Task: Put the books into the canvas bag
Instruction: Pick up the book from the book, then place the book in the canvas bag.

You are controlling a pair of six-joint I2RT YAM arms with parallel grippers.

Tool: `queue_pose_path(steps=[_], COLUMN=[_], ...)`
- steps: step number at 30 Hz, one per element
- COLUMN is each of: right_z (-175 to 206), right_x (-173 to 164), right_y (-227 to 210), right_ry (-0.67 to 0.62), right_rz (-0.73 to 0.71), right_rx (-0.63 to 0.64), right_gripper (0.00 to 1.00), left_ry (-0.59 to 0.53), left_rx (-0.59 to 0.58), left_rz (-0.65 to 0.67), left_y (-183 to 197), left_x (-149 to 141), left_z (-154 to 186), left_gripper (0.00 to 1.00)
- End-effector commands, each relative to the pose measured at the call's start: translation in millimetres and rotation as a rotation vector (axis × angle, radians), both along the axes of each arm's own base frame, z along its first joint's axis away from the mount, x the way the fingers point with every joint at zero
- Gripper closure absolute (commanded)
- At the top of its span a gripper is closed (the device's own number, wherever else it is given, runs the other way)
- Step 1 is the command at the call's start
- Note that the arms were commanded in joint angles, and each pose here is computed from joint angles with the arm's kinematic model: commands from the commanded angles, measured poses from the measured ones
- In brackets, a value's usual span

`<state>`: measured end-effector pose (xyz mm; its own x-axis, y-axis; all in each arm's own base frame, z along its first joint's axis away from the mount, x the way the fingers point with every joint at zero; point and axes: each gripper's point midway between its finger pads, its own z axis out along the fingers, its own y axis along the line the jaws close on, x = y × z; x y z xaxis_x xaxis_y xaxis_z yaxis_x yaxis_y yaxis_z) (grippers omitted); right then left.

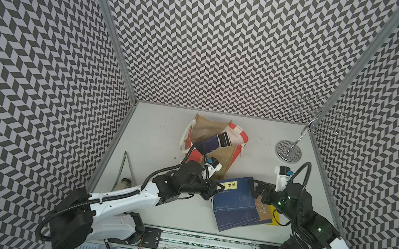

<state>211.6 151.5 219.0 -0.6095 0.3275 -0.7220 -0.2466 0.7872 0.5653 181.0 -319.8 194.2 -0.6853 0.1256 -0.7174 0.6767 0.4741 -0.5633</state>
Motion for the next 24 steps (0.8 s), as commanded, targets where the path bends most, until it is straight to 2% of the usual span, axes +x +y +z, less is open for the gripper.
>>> queue_pose_path(steps=[1,5,11,17,22,24], right_z=[58.1,89.5,114.3,105.3,115.2,119.7], right_x=[3.1,-10.3,-18.9,-14.7,-24.9,-32.1], right_y=[0.8,24.7,43.0,70.3,81.7,86.5], right_ry=[-0.224,-0.35,-0.433,-0.395,-0.442,-0.456], right_rz=[0.027,0.202,0.338,0.48,0.587,0.648], right_rx=[0.035,0.051,0.022,-0.029,0.011,0.041], right_gripper=[0.01,0.01,0.01,0.01,0.0,0.05], left_ry=[-0.132,-0.219,-0.399,-0.535,-0.584,-0.593], left_rx=[-0.088,-0.119,-0.081,-0.099,-0.105,-0.129], left_rz=[-0.049,-0.049,-0.027,-0.1,-0.081,-0.07], left_y=[4.1,27.7,67.6,78.5,83.5,85.3], left_x=[0.8,8.1,16.5,2.5,6.7,9.0], left_z=[59.2,95.8,137.6,167.1,181.0,187.1], left_gripper=[1.0,1.0,1.0,1.0,1.0,1.0])
